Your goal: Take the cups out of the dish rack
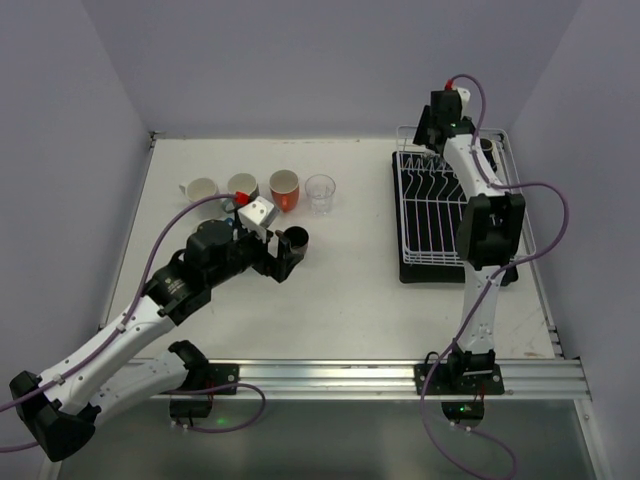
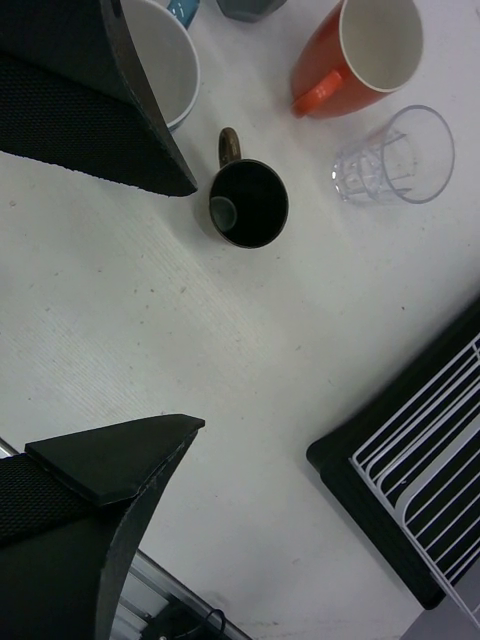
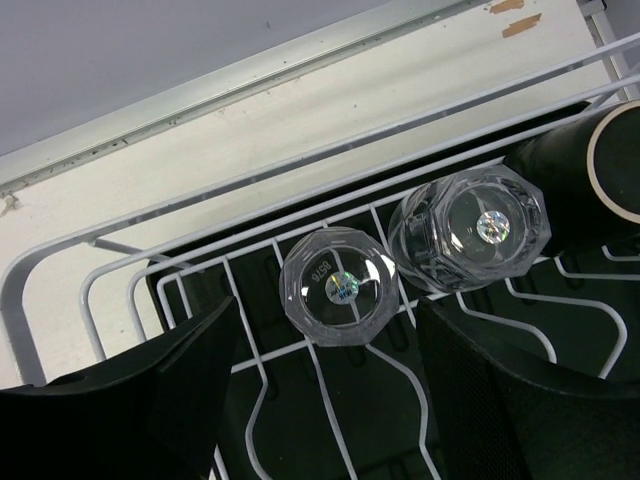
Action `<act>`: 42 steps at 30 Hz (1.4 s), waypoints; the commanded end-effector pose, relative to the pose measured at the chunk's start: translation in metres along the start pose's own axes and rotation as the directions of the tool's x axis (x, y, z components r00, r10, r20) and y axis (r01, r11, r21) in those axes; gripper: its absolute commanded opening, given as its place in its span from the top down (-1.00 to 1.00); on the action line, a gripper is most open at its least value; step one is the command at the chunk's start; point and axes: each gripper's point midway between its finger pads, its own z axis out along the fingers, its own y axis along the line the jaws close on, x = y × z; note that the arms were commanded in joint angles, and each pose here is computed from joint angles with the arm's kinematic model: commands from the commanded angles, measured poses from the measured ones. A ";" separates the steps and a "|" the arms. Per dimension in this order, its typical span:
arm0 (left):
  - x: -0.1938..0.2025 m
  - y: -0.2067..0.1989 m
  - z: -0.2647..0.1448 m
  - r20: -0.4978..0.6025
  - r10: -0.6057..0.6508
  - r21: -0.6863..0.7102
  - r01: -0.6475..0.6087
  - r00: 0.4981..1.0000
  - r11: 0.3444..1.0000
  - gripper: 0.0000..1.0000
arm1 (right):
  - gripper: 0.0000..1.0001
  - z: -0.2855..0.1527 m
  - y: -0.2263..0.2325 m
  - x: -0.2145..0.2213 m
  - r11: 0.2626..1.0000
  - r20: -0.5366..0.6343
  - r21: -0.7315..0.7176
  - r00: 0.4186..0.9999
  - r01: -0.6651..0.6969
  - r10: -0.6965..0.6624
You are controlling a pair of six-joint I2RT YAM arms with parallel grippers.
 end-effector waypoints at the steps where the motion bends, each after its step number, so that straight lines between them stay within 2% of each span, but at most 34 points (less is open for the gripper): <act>1: -0.019 -0.003 -0.002 0.076 0.034 0.014 -0.035 0.997 0.999 -0.86 | -0.47 0.004 -0.008 -0.008 1.000 0.002 0.024 1.000 0.016 -0.016; 9: -0.017 0.001 0.001 0.065 0.035 0.000 -0.035 0.997 0.999 -0.86 | -0.32 0.020 -0.005 -0.008 0.999 0.007 0.027 1.000 0.025 -0.026; 12: -0.015 0.002 0.002 0.059 0.034 -0.003 -0.034 0.998 0.999 -0.86 | -0.04 0.021 -0.005 -0.012 0.999 0.035 0.027 0.999 0.029 -0.030; 13: -0.015 0.001 0.002 0.061 0.034 -0.002 -0.034 0.998 0.999 -0.86 | 0.11 0.015 -0.008 -0.020 0.999 0.058 0.030 0.998 0.025 -0.027; 15: -0.014 0.003 0.003 0.057 0.033 -0.008 -0.032 0.998 0.999 -0.86 | 0.23 0.012 -0.007 -0.026 1.000 0.092 0.021 0.996 0.016 -0.018; 17: -0.013 0.003 0.004 0.049 0.032 -0.007 -0.032 0.998 0.999 -0.86 | 0.34 -0.003 -0.008 -0.036 1.000 0.127 0.007 0.992 0.015 -0.016; 22: -0.011 0.005 0.007 0.042 0.029 -0.014 -0.028 0.999 0.999 -0.86 | 0.37 -0.049 -0.006 -0.073 0.999 0.253 -0.049 0.967 -0.002 0.015; 25: -0.015 0.004 0.009 0.050 0.023 -0.010 -0.023 0.999 1.000 -0.86 | 0.38 -0.096 -0.007 -0.093 0.993 0.327 -0.112 0.943 -0.028 0.064; 28: -0.020 -0.001 0.009 0.070 -0.018 0.011 0.017 0.997 1.000 -0.82 | 0.37 -0.149 -0.007 -0.095 0.970 0.353 -0.233 0.922 -0.076 0.157; 29: -0.023 -0.005 0.008 0.082 -0.035 0.031 0.033 0.996 0.999 -0.79 | 0.37 -0.147 -0.006 -0.063 0.963 0.304 -0.257 0.939 -0.080 0.159; 30: -0.028 -0.014 0.007 0.096 -0.074 0.077 0.067 0.993 0.995 -0.75 | 0.37 -0.191 -0.001 -0.080 0.924 0.356 -0.368 0.901 -0.108 0.248; 31: -0.031 -0.020 0.007 0.103 -0.092 0.104 0.082 0.990 0.991 -0.72 | 0.37 -0.189 -0.001 -0.048 0.914 0.302 -0.387 0.919 -0.123 0.252; 32: -0.034 -0.025 0.006 0.108 -0.115 0.132 0.100 0.988 0.986 -0.69 | 0.37 -0.202 0.006 -0.036 0.889 0.279 -0.438 0.919 -0.136 0.278; 33: -0.040 -0.034 0.006 0.124 -0.165 0.182 0.141 0.979 0.973 -0.66 | 0.38 -0.240 0.015 -0.042 0.813 0.268 -0.561 0.895 -0.156 0.356; 34: -0.042 -0.041 0.006 0.130 -0.187 0.217 0.156 0.974 0.964 -0.64 | 0.38 -0.251 0.019 -0.028 0.780 0.232 -0.601 0.896 -0.174 0.379; 35: -0.046 -0.047 0.007 0.135 -0.207 0.251 0.168 0.969 0.953 -0.61 | 0.38 -0.254 0.027 0.006 0.739 0.155 -0.644 0.912 -0.198 0.380; 36: -0.060 -0.057 0.005 0.172 -0.246 0.314 0.184 0.954 0.931 -0.58 | 0.39 -0.272 0.035 0.010 0.660 0.105 -0.711 0.891 -0.243 0.441; 37: -0.058 -0.061 0.007 0.170 -0.270 0.337 0.201 0.948 0.920 -0.55 | 0.42 -0.308 0.041 0.018 0.568 0.075 -0.792 0.889 -0.223 0.453; 38: -0.070 -0.066 0.007 0.211 -0.291 0.373 0.198 0.933 0.906 -0.52 | 0.42 -0.311 0.049 0.054 0.524 -0.003 -0.813 0.902 -0.254 0.432; 40: -0.070 -0.075 0.007 0.197 -0.350 0.430 0.240 0.916 0.870 -0.43 | 0.41 -0.357 0.052 0.064 0.375 -0.069 -0.889 0.888 -0.261 0.455; 41: -0.075 -0.078 0.009 0.208 -0.369 0.455 0.244 0.906 0.857 -0.41 | 0.40 -0.362 0.055 0.087 0.348 -0.120 -0.892 0.894 -0.287 0.431; 42: -0.077 -0.083 0.008 0.193 -0.396 0.485 0.263 0.898 0.834 -0.39 | 0.40 -0.374 0.055 0.091 0.298 -0.153 -0.904 0.884 -0.305 0.441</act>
